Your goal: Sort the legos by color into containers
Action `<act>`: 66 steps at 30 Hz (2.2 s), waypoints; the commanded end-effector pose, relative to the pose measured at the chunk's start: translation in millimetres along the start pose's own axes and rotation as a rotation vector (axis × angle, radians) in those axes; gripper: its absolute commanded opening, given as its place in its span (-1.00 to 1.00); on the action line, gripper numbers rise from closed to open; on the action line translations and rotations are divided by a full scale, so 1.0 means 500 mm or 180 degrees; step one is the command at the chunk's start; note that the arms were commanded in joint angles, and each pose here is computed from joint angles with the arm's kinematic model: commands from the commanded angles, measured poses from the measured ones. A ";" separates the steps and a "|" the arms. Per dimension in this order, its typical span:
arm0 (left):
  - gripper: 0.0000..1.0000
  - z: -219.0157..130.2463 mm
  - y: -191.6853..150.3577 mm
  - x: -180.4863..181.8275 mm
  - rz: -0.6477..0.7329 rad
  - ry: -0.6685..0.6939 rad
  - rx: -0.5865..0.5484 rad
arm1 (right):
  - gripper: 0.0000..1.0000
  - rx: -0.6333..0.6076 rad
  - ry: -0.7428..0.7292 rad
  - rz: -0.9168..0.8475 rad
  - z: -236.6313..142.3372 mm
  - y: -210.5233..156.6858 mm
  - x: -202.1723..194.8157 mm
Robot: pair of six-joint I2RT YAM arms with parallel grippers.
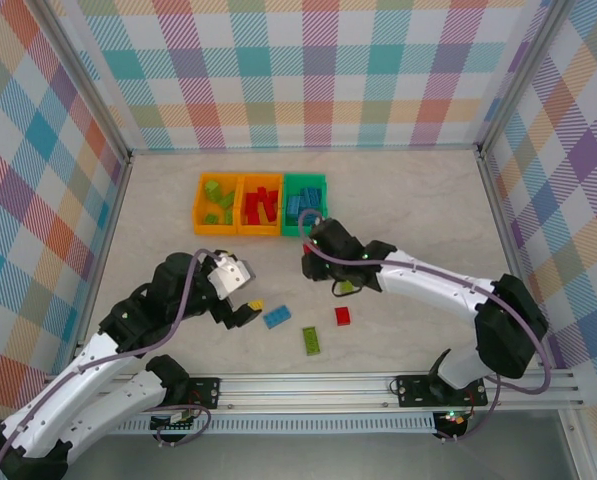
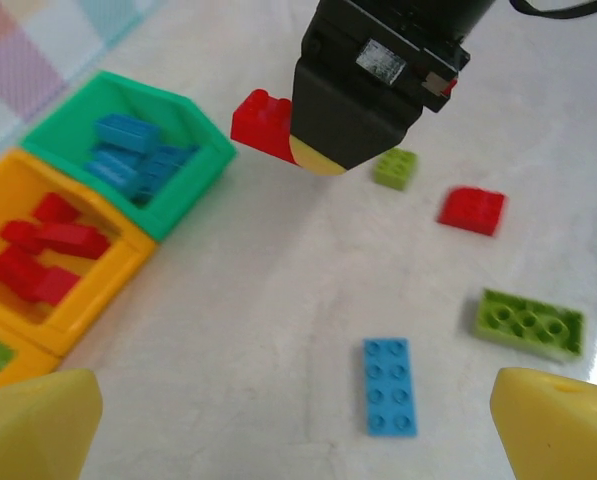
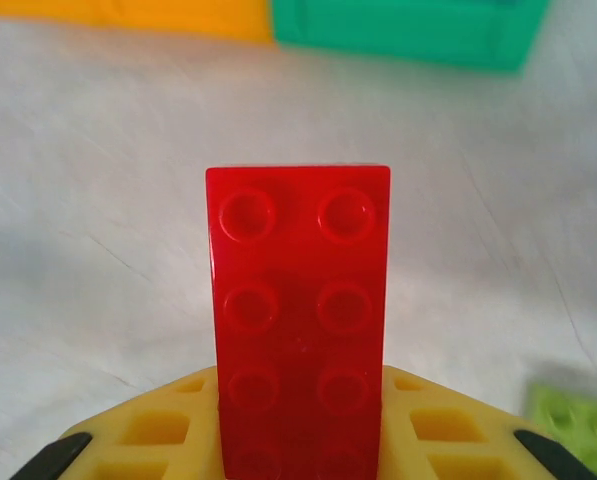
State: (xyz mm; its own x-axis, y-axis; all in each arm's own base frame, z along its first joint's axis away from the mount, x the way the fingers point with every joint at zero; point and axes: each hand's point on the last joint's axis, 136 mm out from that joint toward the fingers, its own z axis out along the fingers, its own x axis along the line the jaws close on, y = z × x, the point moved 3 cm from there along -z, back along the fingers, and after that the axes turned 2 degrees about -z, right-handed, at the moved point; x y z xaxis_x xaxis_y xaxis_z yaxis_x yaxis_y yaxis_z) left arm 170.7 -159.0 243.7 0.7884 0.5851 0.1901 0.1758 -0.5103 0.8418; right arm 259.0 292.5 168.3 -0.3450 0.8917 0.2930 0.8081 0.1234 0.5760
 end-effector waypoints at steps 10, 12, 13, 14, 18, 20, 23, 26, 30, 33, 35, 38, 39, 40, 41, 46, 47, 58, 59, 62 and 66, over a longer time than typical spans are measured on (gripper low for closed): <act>1.00 -0.063 0.009 0.138 -0.0826 0.1597 -0.0130 | -0.41 -0.0354 0.0174 -0.0596 0.180 0.255 0.088; 1.00 -0.056 0.003 0.138 -0.0779 0.1597 -0.0049 | -0.37 -0.0318 0.0133 -0.0622 0.207 0.273 0.085; 1.00 -0.052 0.000 0.139 -0.0766 0.1594 -0.0005 | -0.34 -0.0300 0.0107 -0.0615 0.221 0.281 0.080; 1.00 -0.049 0.000 0.139 -0.0759 0.1591 0.0018 | -0.32 -0.0281 0.0085 -0.0596 0.231 0.288 0.076; 1.00 -0.037 -0.005 0.141 -0.0748 0.1586 0.0114 | 0.09 -0.0264 0.0058 -0.0589 0.254 0.314 0.074; 1.00 -0.034 -0.007 0.142 -0.0754 0.1590 0.0138 | 0.16 -0.0253 0.0064 -0.0613 0.253 0.325 0.079; 1.00 -0.031 -0.011 0.144 -0.0763 0.1602 0.0167 | 0.17 -0.0202 0.0109 -0.0669 0.238 0.331 0.088; 1.00 -0.021 -0.020 0.144 -0.0757 0.1579 0.0231 | 0.17 -0.0245 0.0162 -0.0687 0.192 0.332 0.092; 1.00 0.002 -0.017 0.138 -0.0933 0.1410 0.0220 | 0.28 -0.0428 0.0307 -0.0716 0.094 0.313 0.087; 1.00 0.016 -0.001 0.130 -0.1279 0.1176 0.0145 | 0.55 -0.0502 0.0460 -0.0812 0.015 0.271 0.078; 1.00 0.018 0.022 0.134 -0.1628 0.1136 0.0103 | 0.71 -0.0499 0.0507 -0.0870 -0.031 0.231 0.063; 1.00 0.035 0.036 0.140 -0.2419 0.1140 0.0050 | 0.88 -0.0479 0.0501 -0.0876 -0.097 0.164 0.028; 1.00 0.046 0.037 0.140 -0.2696 0.1136 0.0035 | 0.94 -0.0483 0.0500 -0.0849 -0.120 0.141 0.015; 0.98 0.056 0.036 0.142 -0.2955 0.1157 0.0032 | 0.99 -0.0490 0.0502 -0.0809 -0.140 0.121 0.005; 0.90 0.071 0.032 0.143 -0.3251 0.1190 0.0044 | 0.99 -0.0504 0.0523 -0.0769 -0.160 0.098 -0.007; 0.66 0.185 0.036 0.087 -0.4036 0.1024 0.0456 | 0.99 -0.0558 0.0505 -0.0397 -0.231 -0.005 -0.068; 0.68 0.212 0.044 0.066 -0.3998 0.0991 0.0600 | 0.99 -0.0544 0.0472 -0.0317 -0.241 -0.024 -0.082; 0.82 0.507 0.049 -0.108 -0.2920 0.0948 0.1847 | 0.99 -0.0515 0.0264 0.0201 -0.289 -0.161 -0.176; 0.82 0.521 0.043 -0.114 -0.2891 0.0964 0.1900 | 0.99 -0.0521 0.0259 0.0225 -0.293 -0.167 -0.179; 0.82 0.551 0.021 -0.124 -0.2788 0.1044 0.2033 | 0.99 -0.0553 0.0257 0.0314 -0.306 -0.181 -0.189; 0.78 0.580 -0.014 -0.156 -0.2792 0.0879 0.2277 | 0.99 -0.0550 0.0343 0.0358 -0.312 -0.199 -0.192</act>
State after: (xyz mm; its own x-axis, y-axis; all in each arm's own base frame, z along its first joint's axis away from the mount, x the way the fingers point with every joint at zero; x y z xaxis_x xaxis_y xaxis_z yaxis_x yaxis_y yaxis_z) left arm 287.0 -379.7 76.6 0.0607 0.9869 -0.1492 0.9466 -0.0095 0.3222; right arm 143.9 132.1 212.5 -0.3502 0.8378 0.4189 0.7231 -0.0424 0.6894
